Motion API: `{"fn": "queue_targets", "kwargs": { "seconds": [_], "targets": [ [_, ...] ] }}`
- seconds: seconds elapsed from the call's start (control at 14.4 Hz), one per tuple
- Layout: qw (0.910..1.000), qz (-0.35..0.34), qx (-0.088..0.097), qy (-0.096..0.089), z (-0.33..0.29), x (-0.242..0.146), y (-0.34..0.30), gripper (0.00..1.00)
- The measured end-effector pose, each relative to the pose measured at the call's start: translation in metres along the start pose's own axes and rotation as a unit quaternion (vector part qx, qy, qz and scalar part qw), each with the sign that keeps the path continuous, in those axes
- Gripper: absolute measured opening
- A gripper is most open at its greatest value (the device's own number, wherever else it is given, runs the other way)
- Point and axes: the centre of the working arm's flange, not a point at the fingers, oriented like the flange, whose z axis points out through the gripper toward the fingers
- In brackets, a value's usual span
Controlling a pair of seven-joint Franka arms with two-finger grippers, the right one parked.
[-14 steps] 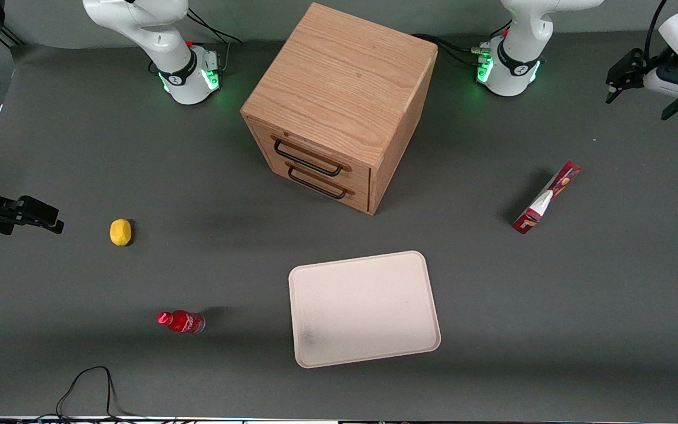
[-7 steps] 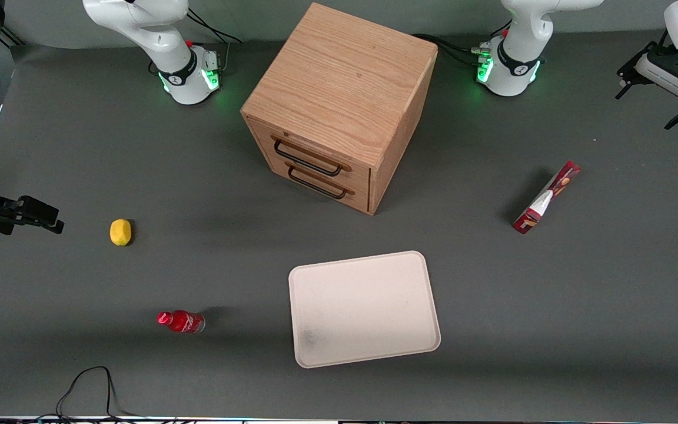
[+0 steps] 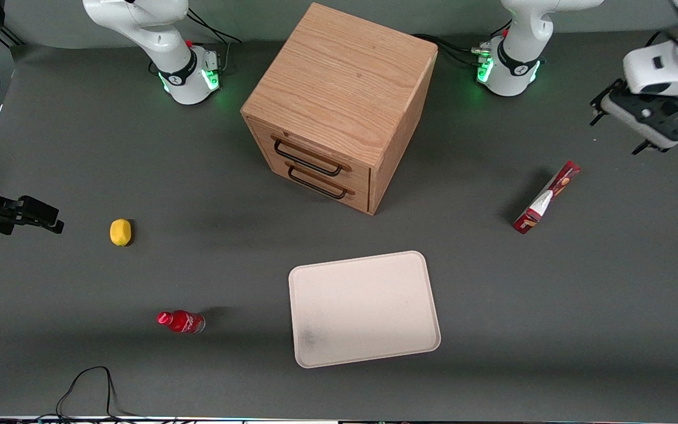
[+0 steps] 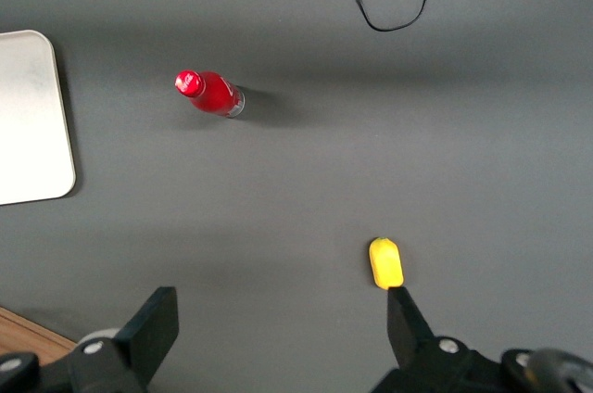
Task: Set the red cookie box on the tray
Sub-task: 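Lower the open left gripper over the cookie box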
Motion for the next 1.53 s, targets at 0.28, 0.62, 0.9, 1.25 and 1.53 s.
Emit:
{"fn": "queue_targets", "kwargs": {
  "seconds": [0.28, 0.62, 0.9, 1.25, 1.53],
  "targets": [
    [1.0000, 0.005, 0.002, 0.004, 0.066, -0.004, 0.010, 1.00],
    [0.9998, 0.012, 0.010, 0.014, 0.134, -0.006, 0.018, 1.00],
    [0.9997, 0.016, 0.009, 0.014, 0.182, -0.004, 0.020, 1.00],
    [0.9995, 0.027, 0.009, 0.015, 0.229, 0.001, 0.016, 1.00],
    [0.9992, 0.027, 0.017, 0.023, 0.259, -0.003, 0.005, 1.00]
  ]
}}
